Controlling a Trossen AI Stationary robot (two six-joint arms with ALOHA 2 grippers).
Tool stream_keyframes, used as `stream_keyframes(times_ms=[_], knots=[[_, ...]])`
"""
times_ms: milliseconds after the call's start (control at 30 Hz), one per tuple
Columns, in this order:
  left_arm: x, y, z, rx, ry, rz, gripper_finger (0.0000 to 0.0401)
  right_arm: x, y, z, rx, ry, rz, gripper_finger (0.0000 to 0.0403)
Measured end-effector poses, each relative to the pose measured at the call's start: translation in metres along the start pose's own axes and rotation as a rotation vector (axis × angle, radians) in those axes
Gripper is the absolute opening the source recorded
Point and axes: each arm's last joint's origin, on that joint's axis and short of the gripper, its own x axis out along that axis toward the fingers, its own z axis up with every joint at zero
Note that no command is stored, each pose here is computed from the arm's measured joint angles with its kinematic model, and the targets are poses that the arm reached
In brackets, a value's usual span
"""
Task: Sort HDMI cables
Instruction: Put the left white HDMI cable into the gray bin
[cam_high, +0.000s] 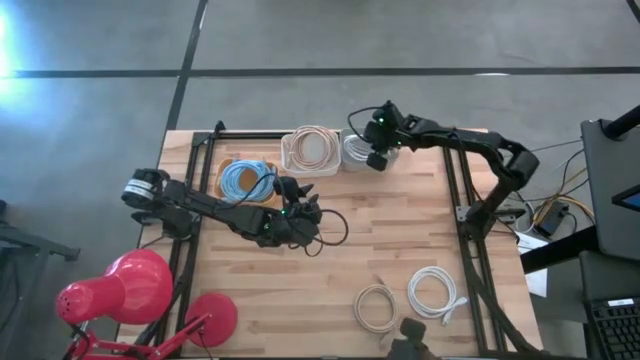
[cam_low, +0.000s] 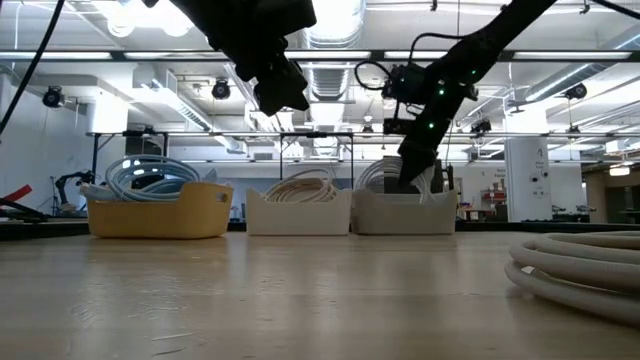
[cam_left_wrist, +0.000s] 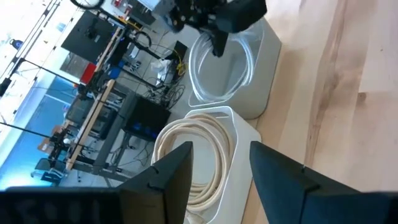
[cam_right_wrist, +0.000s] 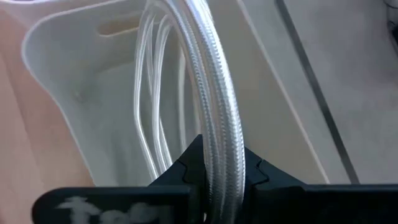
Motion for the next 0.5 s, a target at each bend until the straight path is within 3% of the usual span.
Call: stream_keyframes(times_ms=[267, 500], knots=[[0.000, 0.000, 0.000, 0.001, 0.000, 0.000, 0.0177, 0.009, -0.007, 0.017, 0.000, 0.024, -0.003, 0.0035], [0.000, 0.000, 0.000, 0.003, 0.001, 0.000, 0.0177, 0.003, -0.010, 0.024, -0.009, 0.082, 0.014, 0.0080]])
